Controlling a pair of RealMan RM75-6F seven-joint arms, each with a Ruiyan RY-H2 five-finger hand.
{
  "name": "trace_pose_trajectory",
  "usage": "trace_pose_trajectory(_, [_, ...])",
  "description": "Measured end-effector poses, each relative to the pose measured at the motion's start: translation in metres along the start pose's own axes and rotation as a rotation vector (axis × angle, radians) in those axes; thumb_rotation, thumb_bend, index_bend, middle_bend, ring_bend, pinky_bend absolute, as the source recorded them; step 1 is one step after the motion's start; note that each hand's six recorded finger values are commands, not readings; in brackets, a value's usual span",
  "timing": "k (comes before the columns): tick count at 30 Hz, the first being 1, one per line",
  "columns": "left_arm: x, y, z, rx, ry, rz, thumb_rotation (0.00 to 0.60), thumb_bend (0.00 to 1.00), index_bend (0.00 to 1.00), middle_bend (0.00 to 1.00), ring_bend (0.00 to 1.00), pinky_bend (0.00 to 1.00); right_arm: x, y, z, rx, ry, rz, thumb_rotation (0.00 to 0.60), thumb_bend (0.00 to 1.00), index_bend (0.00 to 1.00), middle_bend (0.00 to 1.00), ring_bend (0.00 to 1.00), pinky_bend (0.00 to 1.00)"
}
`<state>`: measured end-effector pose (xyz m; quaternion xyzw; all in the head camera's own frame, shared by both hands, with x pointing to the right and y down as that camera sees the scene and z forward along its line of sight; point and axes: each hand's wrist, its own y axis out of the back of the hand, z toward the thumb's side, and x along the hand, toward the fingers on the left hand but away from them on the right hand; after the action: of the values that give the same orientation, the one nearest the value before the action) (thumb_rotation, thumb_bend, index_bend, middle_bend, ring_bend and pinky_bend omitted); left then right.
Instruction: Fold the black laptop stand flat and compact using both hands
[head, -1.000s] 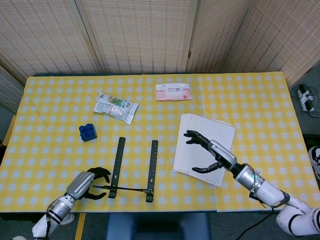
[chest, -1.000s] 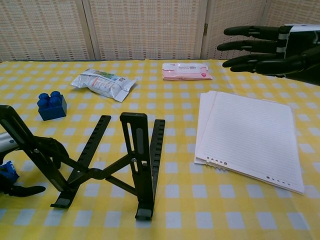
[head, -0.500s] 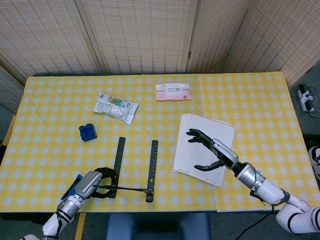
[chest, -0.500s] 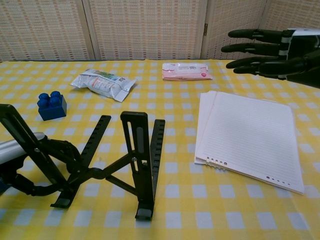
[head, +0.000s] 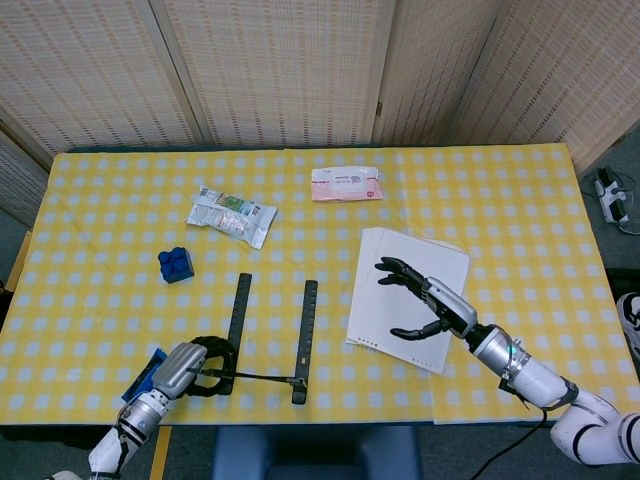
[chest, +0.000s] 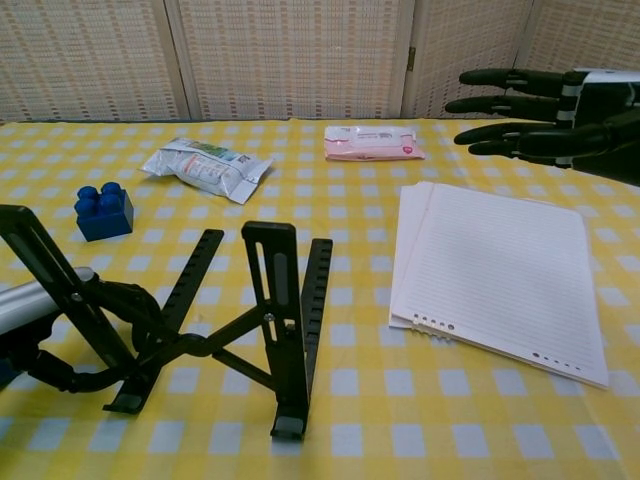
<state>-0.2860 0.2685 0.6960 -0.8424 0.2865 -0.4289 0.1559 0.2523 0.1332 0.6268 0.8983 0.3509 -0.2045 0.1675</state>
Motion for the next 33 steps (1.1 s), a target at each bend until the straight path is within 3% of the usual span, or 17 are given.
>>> trace_pose_trajectory(33, [-0.0023,0.0010,-0.0053,-0.014,0.022,0.020,0.600,0.42,0.61,0.39,0.29,0.29,0.0011,-0.0034,-0.0040,0.002,-0.004,0.007,0.600,0.25,0.00,0.10,0.15,0.01])
